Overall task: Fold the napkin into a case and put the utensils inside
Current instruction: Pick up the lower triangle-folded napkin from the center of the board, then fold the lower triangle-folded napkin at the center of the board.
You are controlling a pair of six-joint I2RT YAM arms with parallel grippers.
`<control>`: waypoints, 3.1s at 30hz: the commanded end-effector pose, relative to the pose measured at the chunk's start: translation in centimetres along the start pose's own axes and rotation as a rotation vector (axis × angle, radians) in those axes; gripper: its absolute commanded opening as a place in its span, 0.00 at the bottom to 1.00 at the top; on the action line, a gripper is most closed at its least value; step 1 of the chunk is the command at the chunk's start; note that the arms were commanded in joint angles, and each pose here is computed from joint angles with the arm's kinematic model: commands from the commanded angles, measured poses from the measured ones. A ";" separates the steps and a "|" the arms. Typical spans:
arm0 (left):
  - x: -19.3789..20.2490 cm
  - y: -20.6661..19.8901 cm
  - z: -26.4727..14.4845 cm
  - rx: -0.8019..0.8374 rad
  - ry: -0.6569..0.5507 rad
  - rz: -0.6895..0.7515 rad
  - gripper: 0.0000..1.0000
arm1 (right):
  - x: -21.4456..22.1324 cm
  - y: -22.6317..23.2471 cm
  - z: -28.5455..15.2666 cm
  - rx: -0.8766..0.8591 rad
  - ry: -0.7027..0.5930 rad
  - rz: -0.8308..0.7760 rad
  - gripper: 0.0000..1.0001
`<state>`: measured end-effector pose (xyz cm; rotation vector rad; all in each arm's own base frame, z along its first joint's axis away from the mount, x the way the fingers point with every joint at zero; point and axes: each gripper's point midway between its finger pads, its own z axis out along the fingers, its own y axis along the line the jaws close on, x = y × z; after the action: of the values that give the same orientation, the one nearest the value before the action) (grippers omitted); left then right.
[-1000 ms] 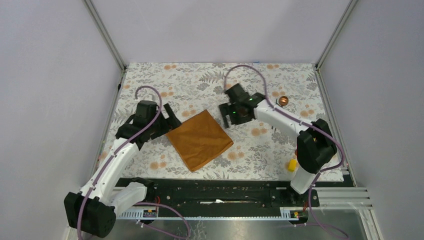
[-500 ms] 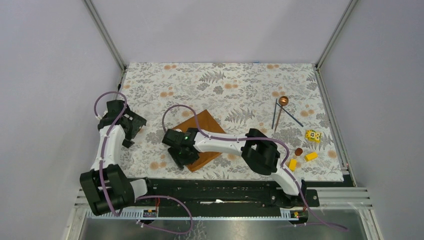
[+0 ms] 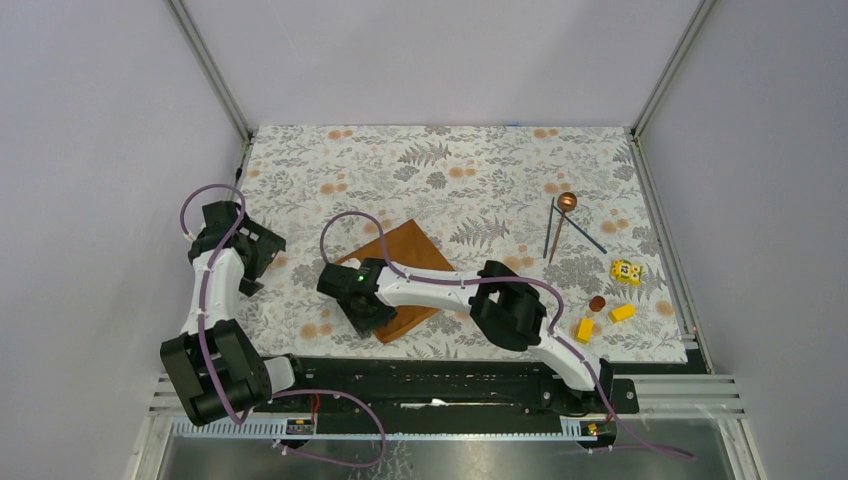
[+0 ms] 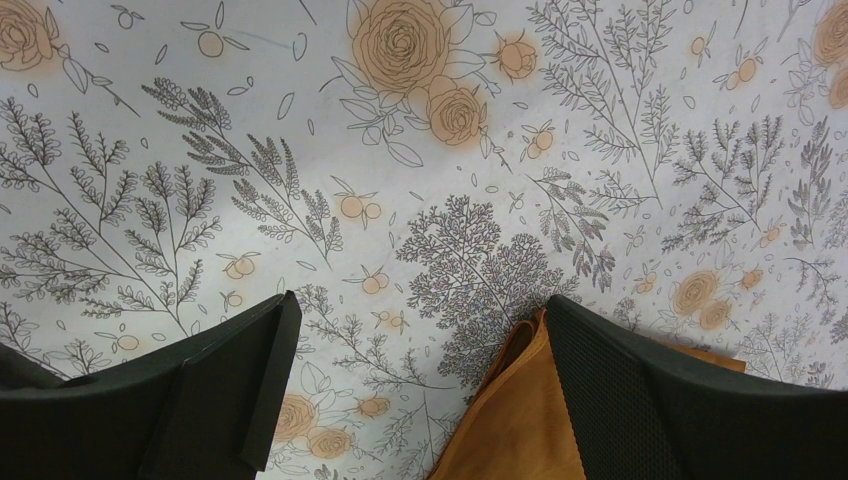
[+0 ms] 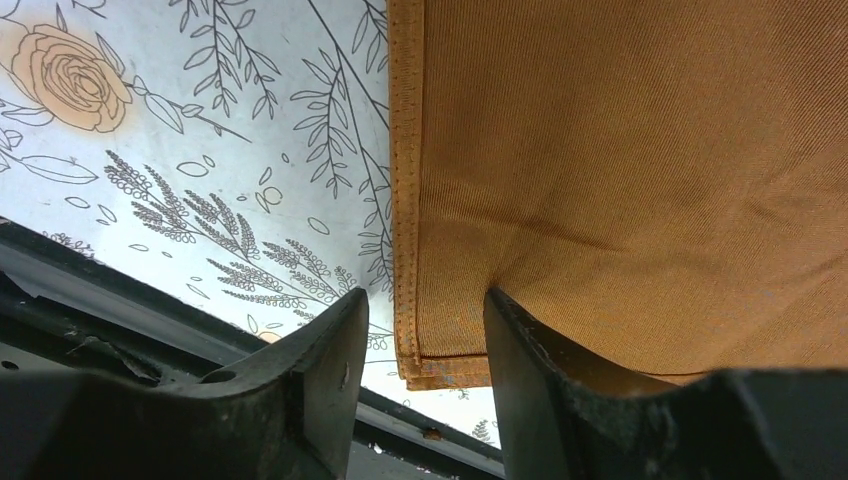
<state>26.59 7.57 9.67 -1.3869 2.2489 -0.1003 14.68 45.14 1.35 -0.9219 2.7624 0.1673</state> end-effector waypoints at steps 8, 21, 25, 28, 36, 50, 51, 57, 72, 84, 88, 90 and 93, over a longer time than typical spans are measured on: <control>-0.1 -2.4 -1.0 0.159 -0.010 0.055 0.99 | 2.7 -4.5 5.0 0.240 0.028 -0.059 0.21; 5.1 -5.5 -1.0 0.456 0.199 0.110 0.99 | -3.6 -1.5 -3.2 -0.244 -0.233 0.047 0.00; 7.4 -5.5 -0.3 0.520 0.285 0.106 0.99 | -4.5 -1.6 -5.6 -0.546 -0.279 0.142 0.00; 8.7 -5.9 -0.3 0.573 0.341 0.091 0.99 | -4.8 -2.1 -7.1 -0.695 -0.279 0.208 0.00; 11.4 -6.8 -0.6 0.639 0.405 0.102 0.99 | -5.8 -5.5 -8.8 -0.911 -0.322 0.409 0.00; 12.8 -8.9 0.6 0.687 0.443 0.085 0.99 | -5.7 -10.2 -9.5 -1.022 -0.370 0.557 0.00; 12.8 -9.0 0.7 0.687 0.443 0.086 0.98 | -5.7 -10.3 -9.5 -1.022 -0.371 0.557 0.00; 13.1 -9.5 1.3 0.665 0.450 0.092 0.81 | -5.5 -10.7 -9.4 -1.021 -0.376 0.547 0.00; 12.0 -10.8 3.3 0.606 0.376 0.141 0.56 | -5.3 -11.4 -9.8 -1.038 -0.387 0.546 0.00; 12.7 -13.2 1.6 0.684 0.396 0.141 0.28 | -5.0 -11.7 -9.6 -1.043 -0.384 0.563 0.00; 12.8 -14.2 0.9 0.689 0.408 0.139 0.19 | -4.4 -12.4 -9.0 -1.032 -0.359 0.598 0.00; 13.0 -15.0 0.5 0.699 0.417 0.143 0.14 | -3.8 -12.9 -8.3 -1.023 -0.319 0.633 0.00; 13.2 -16.1 0.5 0.672 0.414 0.159 0.11 | -2.5 -13.6 -7.2 -1.025 -0.239 0.652 0.00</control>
<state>32.74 -10.67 6.88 -0.9246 2.3461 -1.0750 23.81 35.69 7.96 -0.0389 2.5150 1.7030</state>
